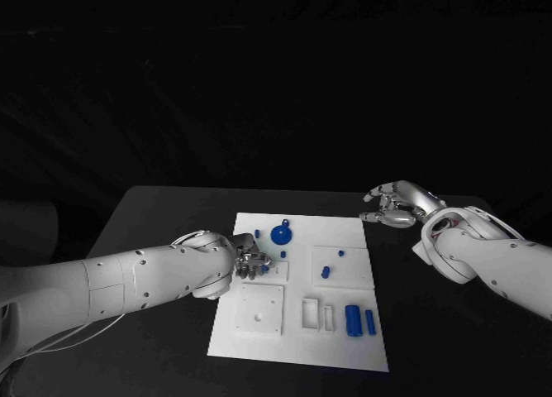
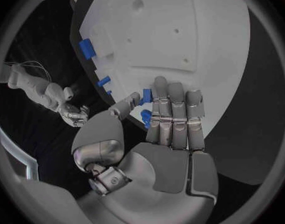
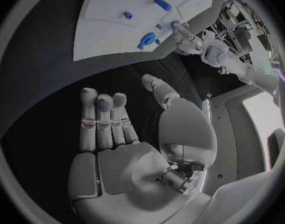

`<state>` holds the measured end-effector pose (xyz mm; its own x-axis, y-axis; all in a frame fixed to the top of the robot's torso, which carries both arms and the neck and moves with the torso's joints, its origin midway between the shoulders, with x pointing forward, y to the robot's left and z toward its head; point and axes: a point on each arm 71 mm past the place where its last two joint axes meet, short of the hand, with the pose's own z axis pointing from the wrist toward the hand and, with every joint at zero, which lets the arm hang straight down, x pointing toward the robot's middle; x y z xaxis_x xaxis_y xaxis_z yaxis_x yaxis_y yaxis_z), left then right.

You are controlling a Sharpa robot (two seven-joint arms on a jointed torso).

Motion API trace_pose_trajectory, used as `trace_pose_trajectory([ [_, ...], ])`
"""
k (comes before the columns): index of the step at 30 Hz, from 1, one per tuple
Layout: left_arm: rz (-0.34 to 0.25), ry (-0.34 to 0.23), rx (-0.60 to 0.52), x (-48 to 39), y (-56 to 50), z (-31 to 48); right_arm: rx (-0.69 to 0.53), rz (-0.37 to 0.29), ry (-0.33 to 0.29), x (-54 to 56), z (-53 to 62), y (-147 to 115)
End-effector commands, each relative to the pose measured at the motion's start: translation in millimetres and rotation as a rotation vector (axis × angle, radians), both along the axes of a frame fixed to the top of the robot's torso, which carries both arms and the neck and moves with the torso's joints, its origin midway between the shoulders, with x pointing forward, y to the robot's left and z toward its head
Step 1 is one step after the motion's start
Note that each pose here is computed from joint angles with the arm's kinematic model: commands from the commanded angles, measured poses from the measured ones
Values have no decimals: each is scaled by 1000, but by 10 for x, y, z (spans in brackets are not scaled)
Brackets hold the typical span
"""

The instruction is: Assemble the parts on the task board

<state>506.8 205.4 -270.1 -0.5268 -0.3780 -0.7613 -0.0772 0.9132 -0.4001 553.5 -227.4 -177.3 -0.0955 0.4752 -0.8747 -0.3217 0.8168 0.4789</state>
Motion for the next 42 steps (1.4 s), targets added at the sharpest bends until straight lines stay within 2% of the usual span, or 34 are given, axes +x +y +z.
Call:
trace_pose_trajectory([
  [1,-10,70,7,-77,-35,-142,-9,13,9,-4,-10,14],
  [42,-27,80,10,-83,-63,-147,-9,16,12,-10,-12,22],
])
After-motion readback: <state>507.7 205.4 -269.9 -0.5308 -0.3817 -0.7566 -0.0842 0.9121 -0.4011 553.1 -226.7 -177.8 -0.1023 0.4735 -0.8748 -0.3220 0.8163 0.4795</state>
